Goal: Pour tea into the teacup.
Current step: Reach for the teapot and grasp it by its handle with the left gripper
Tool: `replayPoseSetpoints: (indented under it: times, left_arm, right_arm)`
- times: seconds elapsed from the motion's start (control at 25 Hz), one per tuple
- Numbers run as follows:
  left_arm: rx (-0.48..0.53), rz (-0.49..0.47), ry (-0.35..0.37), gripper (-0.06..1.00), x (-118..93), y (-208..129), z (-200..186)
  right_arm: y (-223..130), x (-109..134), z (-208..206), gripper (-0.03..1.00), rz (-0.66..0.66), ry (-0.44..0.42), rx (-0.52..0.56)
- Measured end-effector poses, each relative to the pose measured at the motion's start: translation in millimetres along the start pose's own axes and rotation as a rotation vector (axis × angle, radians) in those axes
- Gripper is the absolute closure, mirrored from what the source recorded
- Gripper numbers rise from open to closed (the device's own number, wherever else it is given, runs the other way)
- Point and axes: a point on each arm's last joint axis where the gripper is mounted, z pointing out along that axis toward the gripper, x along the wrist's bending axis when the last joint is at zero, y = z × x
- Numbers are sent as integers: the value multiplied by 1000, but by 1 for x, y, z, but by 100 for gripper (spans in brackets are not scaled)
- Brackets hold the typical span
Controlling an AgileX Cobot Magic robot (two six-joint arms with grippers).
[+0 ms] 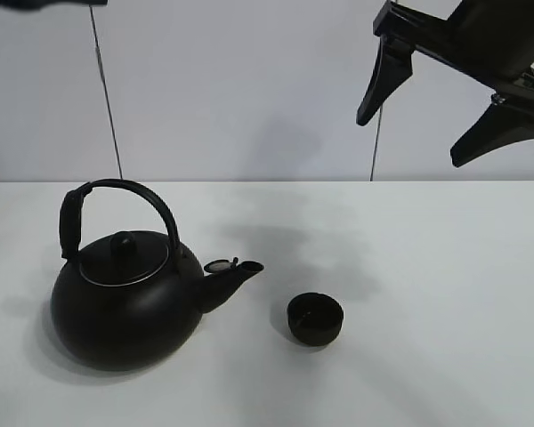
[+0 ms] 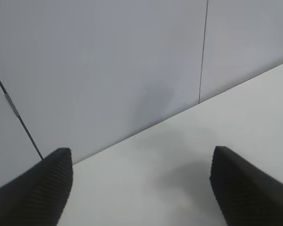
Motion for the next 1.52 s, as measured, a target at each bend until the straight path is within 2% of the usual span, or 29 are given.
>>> replayPoseSetpoints:
  times: [0.16, 0.28, 0.56, 0.76, 1.08, 1.52]
  left_arm:
    - [-150, 72, 11, 37, -9, -63, -16]
    - [-214, 52, 35, 37, -12, -95, -23]
    - [-133, -18, 28, 37, -15, -129, -10]
    - [-37, -39, 17, 37, -18, -152, 5]
    - [-12, -69, 21, 37, -20, -174, 21]
    - [7, -114, 66, 37, -16, -183, 43]
  right_arm:
    - [3, 0, 0, 31, 0, 4, -36]
    - [7, 1, 0, 31, 0, 8, -74]
    - [13, 1, -1, 31, 0, 15, -142]
    - [16, 2, -1, 31, 0, 19, -177]
    - [21, 2, -2, 31, 1, 25, -230]
    - [21, 2, -3, 31, 1, 25, -236]
